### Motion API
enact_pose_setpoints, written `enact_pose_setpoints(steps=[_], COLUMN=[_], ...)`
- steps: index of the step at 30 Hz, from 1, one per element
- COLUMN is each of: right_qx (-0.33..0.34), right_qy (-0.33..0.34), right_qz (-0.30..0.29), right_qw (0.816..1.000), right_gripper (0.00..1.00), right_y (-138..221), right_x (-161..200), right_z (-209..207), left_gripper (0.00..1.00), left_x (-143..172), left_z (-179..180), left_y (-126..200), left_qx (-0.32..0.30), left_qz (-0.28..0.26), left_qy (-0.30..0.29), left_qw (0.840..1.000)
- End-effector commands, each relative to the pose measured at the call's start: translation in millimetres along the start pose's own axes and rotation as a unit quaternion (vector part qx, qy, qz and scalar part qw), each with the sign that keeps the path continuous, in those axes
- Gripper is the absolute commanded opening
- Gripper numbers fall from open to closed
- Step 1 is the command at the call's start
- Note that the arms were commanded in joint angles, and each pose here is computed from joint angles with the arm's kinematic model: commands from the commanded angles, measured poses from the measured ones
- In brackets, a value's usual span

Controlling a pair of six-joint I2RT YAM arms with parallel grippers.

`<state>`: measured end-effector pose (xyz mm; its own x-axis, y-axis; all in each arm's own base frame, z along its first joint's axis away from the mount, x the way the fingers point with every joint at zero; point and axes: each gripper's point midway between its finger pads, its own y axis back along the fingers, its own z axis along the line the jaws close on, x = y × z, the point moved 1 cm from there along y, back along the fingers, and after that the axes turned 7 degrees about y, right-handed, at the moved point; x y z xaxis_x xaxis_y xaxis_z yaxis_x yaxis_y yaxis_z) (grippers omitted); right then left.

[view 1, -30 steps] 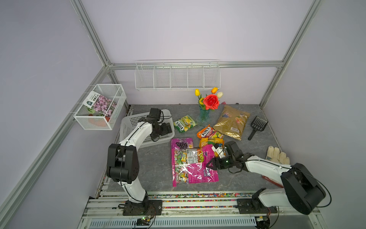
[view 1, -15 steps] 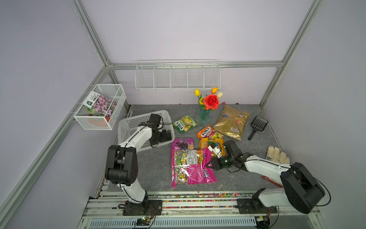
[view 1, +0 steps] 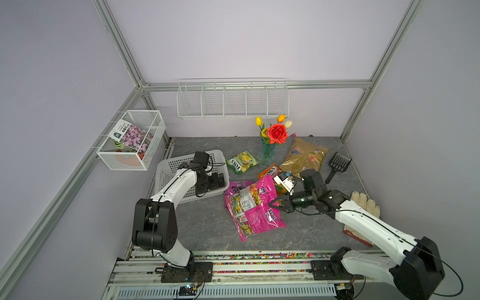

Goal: Put the candies in the basket
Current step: Pick up the candy at the center of the board, then place the candy in the basket.

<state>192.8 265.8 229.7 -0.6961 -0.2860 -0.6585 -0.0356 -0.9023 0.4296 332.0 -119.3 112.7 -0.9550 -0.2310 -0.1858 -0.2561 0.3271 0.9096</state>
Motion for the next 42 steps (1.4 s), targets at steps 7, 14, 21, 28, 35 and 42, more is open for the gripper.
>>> enact_pose_setpoints(steps=[7, 14, 21, 28, 35, 42], right_qx=[-0.039, 0.009, 0.037, 0.043, 0.155, 0.163], right_qy=[0.127, 0.187, 0.223, 0.24, 0.16, -0.035], right_qz=[-0.079, -0.091, -0.101, -0.11, -0.166, -0.218], right_qw=[0.988, 0.978, 0.969, 0.964, 0.96, 0.962], right_gripper=[0.0, 0.0, 0.0, 0.0, 0.0, 0.0], right_y=[43.9, 57.5, 59.9, 47.1, 42.0, 28.3], right_x=[-65.4, -83.6, -91.7, -102.9, -138.8, -157.6], right_z=[75.5, 90.2, 90.8, 93.9, 60.4, 32.1], left_gripper=[0.97, 0.94, 0.93, 0.93, 0.94, 0.97], left_x=[39.5, 60.9, 73.8, 54.3, 18.8, 38.5], left_z=[-19.3, -20.7, -24.4, -34.9, -100.8, -152.7], left_y=[10.5, 13.5, 37.2, 84.4, 169.7, 201.2], left_qx=[0.079, 0.104, 0.12, 0.104, 0.242, 0.324], left_qz=[0.062, 0.092, 0.081, 0.021, -0.108, -0.242], left_qy=[0.016, 0.028, 0.026, 0.009, -0.089, -0.29], left_qw=[0.995, 0.99, 0.989, 0.994, 0.96, 0.867])
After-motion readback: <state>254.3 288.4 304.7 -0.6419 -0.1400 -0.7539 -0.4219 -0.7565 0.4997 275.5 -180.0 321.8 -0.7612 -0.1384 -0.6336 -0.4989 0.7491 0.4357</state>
